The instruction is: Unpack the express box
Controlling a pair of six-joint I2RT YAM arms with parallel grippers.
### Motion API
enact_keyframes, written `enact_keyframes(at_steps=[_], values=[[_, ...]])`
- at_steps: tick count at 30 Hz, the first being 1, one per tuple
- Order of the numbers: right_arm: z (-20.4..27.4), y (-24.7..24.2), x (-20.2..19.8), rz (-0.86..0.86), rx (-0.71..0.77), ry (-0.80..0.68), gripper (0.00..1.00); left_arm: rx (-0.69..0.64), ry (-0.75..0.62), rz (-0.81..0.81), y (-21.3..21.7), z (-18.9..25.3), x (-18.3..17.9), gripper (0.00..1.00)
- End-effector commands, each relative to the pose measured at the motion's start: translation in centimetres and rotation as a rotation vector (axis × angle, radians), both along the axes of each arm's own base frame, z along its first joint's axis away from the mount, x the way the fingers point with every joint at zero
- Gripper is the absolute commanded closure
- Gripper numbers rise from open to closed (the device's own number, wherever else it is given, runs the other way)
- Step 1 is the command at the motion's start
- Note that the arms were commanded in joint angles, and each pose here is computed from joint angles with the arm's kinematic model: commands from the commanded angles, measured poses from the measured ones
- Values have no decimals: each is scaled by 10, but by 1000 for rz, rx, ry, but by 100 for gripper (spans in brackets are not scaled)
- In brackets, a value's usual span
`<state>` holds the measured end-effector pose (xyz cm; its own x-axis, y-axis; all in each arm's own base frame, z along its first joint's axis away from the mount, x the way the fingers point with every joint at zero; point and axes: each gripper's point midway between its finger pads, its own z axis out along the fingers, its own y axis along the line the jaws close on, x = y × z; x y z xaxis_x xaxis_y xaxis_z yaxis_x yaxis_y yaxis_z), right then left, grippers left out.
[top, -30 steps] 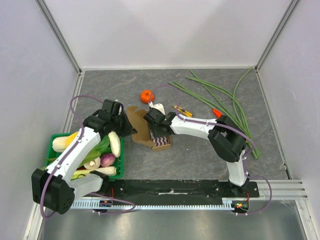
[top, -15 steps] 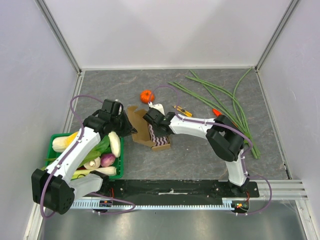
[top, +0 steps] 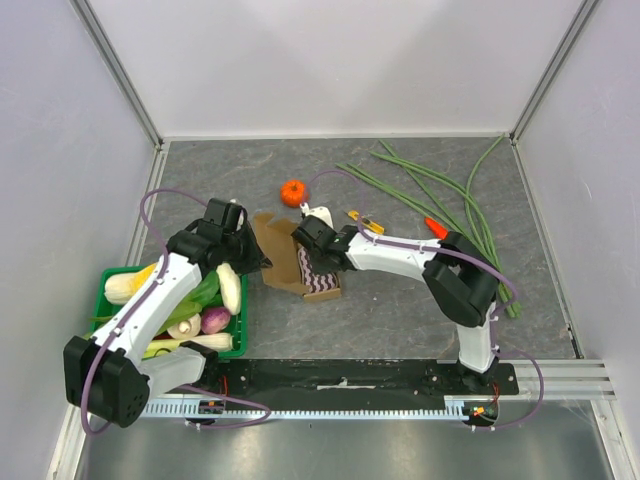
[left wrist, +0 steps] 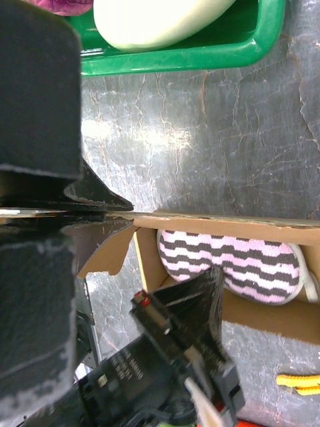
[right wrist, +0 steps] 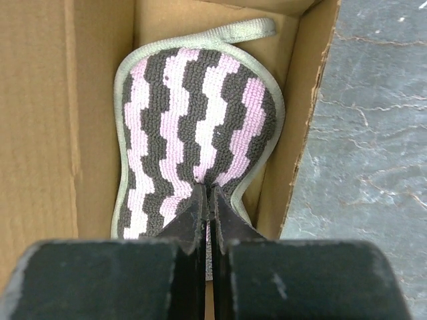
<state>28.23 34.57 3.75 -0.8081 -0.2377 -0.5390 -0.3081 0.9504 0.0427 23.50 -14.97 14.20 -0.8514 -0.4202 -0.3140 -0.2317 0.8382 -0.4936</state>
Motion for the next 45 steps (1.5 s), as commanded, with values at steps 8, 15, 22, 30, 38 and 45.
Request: enact_keyframes(at_steps=[8,15,22,30,38,45], values=[[74,12,3,-13,194,-126,100,98,-45,-22,11,2,14,98],[87,16,6,-1,230,-150,100,105,-40,-30,11,1,12,98],[50,6,6,-16,52,-89,89,48,-58,-26,2,16,14,98],[29,-12,9,-68,-96,-98,47,22,-52,-20,-1,20,13,98],[4,-14,9,-64,-164,-80,30,17,-42,-29,-3,18,10,98],[-29,-18,-4,-50,-178,-3,37,25,-48,-28,-1,17,11,98]])
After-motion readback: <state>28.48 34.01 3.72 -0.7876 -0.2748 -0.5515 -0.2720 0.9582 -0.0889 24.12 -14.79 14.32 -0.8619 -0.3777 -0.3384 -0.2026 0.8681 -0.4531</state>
